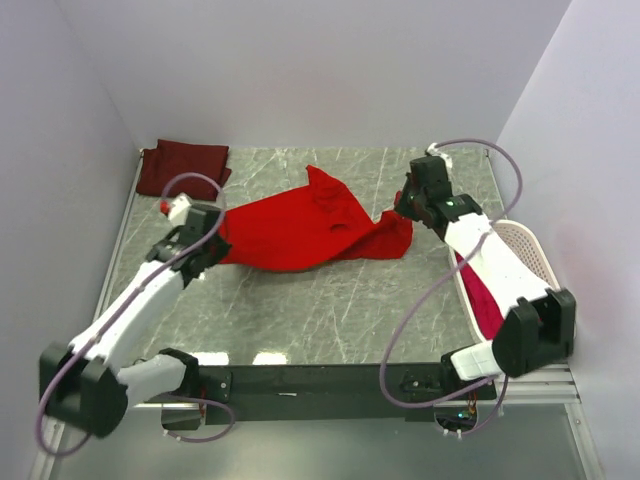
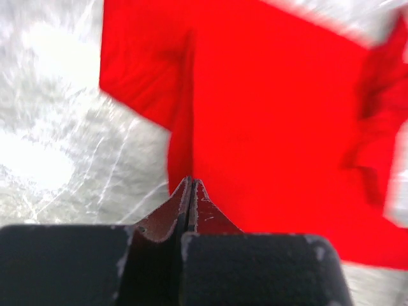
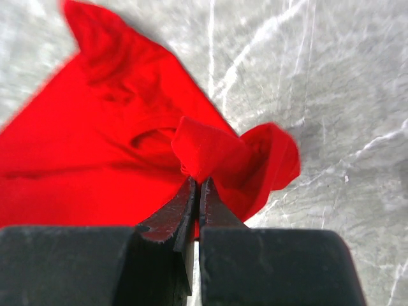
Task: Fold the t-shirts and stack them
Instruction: Fold the tshirt
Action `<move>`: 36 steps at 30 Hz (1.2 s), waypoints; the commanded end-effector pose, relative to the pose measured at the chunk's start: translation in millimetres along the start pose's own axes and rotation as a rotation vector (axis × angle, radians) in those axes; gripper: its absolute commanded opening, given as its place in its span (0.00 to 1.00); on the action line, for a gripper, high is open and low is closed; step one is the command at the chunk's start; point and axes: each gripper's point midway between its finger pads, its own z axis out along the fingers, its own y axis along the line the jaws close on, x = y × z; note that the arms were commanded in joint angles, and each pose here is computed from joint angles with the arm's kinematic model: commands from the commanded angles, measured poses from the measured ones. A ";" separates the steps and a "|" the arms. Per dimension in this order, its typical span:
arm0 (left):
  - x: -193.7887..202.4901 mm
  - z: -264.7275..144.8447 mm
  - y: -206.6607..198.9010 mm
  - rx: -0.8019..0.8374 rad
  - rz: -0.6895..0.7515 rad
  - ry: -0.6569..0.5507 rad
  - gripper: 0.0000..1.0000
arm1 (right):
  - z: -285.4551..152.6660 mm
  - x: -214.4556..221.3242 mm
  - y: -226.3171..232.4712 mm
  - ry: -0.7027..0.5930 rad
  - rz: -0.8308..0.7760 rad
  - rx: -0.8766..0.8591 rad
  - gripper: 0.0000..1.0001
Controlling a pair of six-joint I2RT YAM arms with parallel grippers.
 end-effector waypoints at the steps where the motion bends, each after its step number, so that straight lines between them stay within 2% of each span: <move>1: -34.1 -40.0 -14.3 0.098 -0.001 -0.063 0.01 | -48.0 -44.5 14.5 -0.138 0.037 -0.080 0.00; 4: -50.7 -67.3 -21.4 0.158 -0.022 -0.103 0.01 | -87.0 -64.9 22.3 -0.223 0.056 -0.154 0.00; 7: -92.1 -117.3 -34.7 0.251 -0.068 -0.223 0.01 | -140.0 -92.6 25.8 -0.361 0.078 -0.228 0.00; 9: -111.0 -143.3 -39.4 0.298 -0.091 -0.281 0.01 | -190.6 -115.9 27.4 -0.488 0.092 -0.295 0.00; 10: -130.0 -168.8 -44.4 0.345 -0.117 -0.338 0.01 | -208.4 -122.8 28.3 -0.531 0.095 -0.321 0.00; 14: -172.8 -234.4 -55.0 0.461 -0.166 -0.465 0.01 | -328.3 -157.5 21.4 -0.812 0.127 -0.470 0.00; 17: -198.4 -276.8 -60.3 0.540 -0.197 -0.547 0.01 | -397.0 -167.7 12.4 -0.965 0.139 -0.548 0.00; 20: -217.5 -308.0 -62.6 0.591 -0.219 -0.613 0.01 | -442.4 -173.0 11.0 -1.060 0.132 -0.620 0.00; 23: -228.4 -319.2 -71.0 0.624 -0.225 -0.643 0.01 | -450.8 -182.1 18.7 -1.065 0.111 -0.634 0.00; 26: -229.0 -308.3 -89.8 0.652 -0.208 -0.621 0.01 | -430.0 -192.7 31.1 -1.033 0.082 -0.613 0.00; 32: -214.9 -236.8 -143.5 0.667 -0.135 -0.511 0.01 | -341.3 -208.0 67.5 -0.902 0.030 -0.575 0.00; 36: -173.7 -181.6 -178.6 0.751 -0.047 -0.319 0.01 | -290.5 -204.0 75.1 -0.809 0.024 -0.525 0.00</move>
